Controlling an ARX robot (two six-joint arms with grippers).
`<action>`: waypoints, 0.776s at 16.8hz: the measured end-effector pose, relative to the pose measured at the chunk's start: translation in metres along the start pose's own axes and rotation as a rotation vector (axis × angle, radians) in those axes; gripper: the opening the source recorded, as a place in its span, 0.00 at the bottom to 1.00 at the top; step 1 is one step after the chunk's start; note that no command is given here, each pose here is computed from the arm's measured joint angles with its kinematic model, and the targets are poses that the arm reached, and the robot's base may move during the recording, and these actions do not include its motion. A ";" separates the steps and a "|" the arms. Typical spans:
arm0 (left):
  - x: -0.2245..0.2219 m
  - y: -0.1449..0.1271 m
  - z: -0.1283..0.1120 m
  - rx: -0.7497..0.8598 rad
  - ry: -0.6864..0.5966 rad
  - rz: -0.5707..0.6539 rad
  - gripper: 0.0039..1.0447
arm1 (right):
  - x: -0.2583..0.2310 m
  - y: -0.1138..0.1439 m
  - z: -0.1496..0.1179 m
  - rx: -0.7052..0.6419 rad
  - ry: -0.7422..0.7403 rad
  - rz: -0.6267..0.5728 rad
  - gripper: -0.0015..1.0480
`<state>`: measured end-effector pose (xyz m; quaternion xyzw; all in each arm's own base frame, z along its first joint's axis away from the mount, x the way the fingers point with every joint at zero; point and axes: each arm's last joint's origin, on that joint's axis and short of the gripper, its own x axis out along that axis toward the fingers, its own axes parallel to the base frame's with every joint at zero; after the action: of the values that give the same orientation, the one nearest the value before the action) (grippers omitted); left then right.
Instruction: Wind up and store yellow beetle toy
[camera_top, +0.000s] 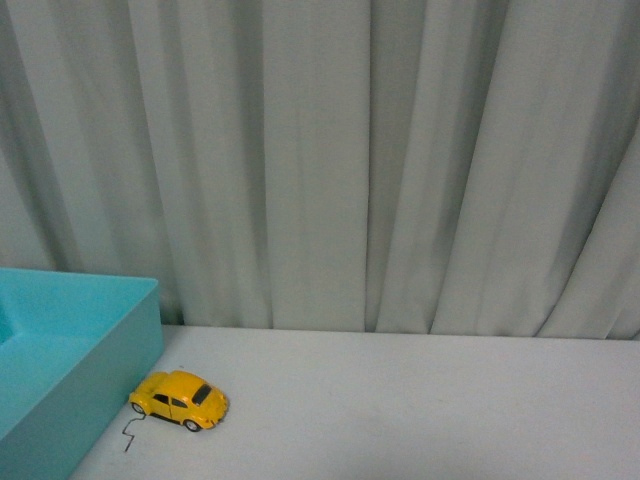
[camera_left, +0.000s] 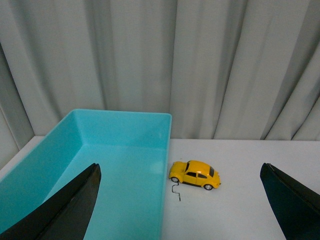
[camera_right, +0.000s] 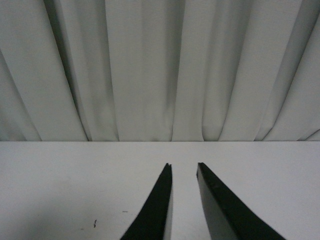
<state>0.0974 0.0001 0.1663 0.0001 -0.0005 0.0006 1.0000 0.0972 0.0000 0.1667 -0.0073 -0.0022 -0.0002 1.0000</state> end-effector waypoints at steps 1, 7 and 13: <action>0.000 0.000 0.000 0.000 0.000 0.000 0.94 | 0.000 0.000 0.000 0.000 0.000 0.000 0.28; 0.000 0.000 0.000 0.000 0.000 0.000 0.94 | 0.000 0.000 0.000 0.000 0.000 0.000 0.76; -0.001 0.000 -0.002 -0.048 0.110 0.025 0.94 | 0.000 0.000 0.000 0.000 0.000 0.000 0.93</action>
<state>0.0962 0.0001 0.1647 -0.0237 0.0547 0.0132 0.9981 0.0972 0.0000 0.1667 -0.0073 -0.0022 -0.0002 1.0000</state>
